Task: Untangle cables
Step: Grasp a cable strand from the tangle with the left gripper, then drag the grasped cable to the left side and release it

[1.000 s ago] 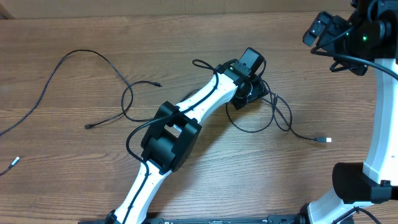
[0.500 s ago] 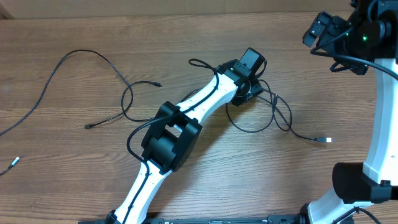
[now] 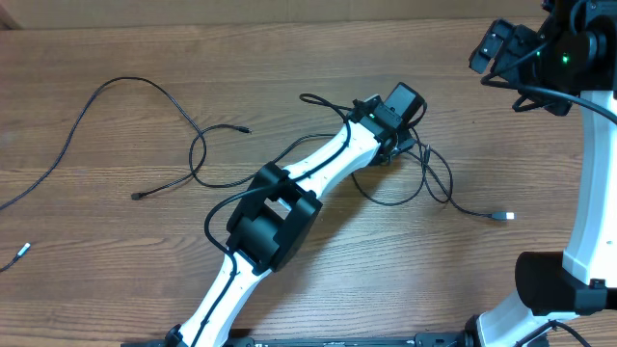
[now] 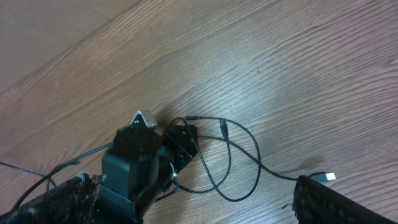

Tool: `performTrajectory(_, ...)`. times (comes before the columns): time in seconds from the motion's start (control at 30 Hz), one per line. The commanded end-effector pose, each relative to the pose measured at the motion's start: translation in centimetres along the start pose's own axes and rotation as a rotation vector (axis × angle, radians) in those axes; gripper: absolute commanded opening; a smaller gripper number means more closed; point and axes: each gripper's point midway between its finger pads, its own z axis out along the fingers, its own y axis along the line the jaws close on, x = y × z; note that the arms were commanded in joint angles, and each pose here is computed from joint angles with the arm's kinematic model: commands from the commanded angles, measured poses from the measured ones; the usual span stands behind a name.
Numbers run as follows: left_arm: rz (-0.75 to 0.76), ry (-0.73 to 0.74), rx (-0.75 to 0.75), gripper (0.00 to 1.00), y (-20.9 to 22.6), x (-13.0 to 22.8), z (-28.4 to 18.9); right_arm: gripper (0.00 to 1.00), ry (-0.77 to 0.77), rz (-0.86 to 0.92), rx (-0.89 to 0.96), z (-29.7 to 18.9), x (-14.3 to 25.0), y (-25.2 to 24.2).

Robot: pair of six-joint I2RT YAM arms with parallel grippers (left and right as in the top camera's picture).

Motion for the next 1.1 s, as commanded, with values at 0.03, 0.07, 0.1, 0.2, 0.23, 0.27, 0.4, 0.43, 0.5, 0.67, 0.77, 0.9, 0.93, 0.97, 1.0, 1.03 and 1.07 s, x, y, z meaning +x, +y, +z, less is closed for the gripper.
performTrajectory(0.03,0.025,0.031,-0.104,0.48,3.1,1.8,3.1,1.00,-0.004,-0.016,0.012,0.1,-0.1,-0.2)
performTrajectory(0.07,0.025,0.034,-0.112,0.45,3.3,1.9,3.1,1.00,-0.004,-0.016,0.012,0.1,-0.1,-0.2)
performTrajectory(0.1,0.025,0.036,-0.118,0.35,3.5,1.9,3.0,1.00,-0.004,-0.016,0.012,0.1,-0.1,-0.2)
performTrajectory(0.2,0.068,0.038,-0.119,0.04,3.6,1.5,3.0,1.00,-0.004,-0.016,0.012,0.1,-0.1,-0.2)
performTrajectory(0.23,0.092,0.041,-0.121,0.04,3.8,1.4,3.0,1.00,-0.004,-0.016,0.012,0.1,-0.1,-0.2)
performTrajectory(0.27,0.124,0.053,-0.122,0.04,3.9,1.4,3.0,1.00,-0.004,-0.016,0.012,0.1,-0.1,-0.2)
performTrajectory(0.4,0.197,0.067,-0.135,0.04,4.6,0.6,2.4,1.00,-0.004,-0.016,0.012,0.1,-0.1,-0.1)
performTrajectory(0.43,0.232,0.068,-0.137,0.04,4.8,0.1,2.0,1.00,-0.004,-0.016,0.012,0.1,-0.1,-0.1)
performTrajectory(0.5,0.291,0.065,-0.134,0.04,4.8,-0.8,1.1,1.00,-0.004,-0.016,0.012,0.1,-0.1,-0.1)
performTrajectory(0.67,0.443,0.033,-0.110,0.04,4.3,-4.3,-4.1,1.00,-0.004,-0.020,0.012,0.1,-0.1,-0.1)
performTrajectory(0.77,0.508,-0.027,-0.059,0.04,3.0,-6.6,-9.5,1.00,-0.004,-0.020,0.012,0.1,-0.1,-0.1)
performTrajectory(0.9,0.602,-0.174,0.055,0.04,0.2,-9.3,-18.9,1.00,-0.004,-0.020,0.012,0.1,-0.1,-0.1)
performTrajectory(0.93,0.606,-0.214,0.083,0.04,-0.4,-9.8,-21.3,1.00,-0.004,-0.020,0.012,0.1,-0.1,-0.1)
performTrajectory(0.97,0.604,-0.262,0.115,0.04,-0.9,-10.4,-23.9,1.00,-0.004,-0.020,0.012,0.1,-0.1,-0.1)
performTrajectory(1.0,0.613,-0.315,0.151,0.04,-1.4,-10.8,-27.0,1.00,-0.004,-0.020,0.012,0.1,-0.1,-0.1)
performTrajectory(1.03,0.623,-0.366,0.176,0.04,-1.6,-11.2,-29.7,1.00,-0.004,-0.020,0.012,0.1,-0.1,-0.1)
performTrajectory(1.07,0.627,-0.405,0.190,0.04,-1.6,-11.6,-31.7,1.00,-0.004,-0.020,0.012,0.1,-0.1,-0.1)
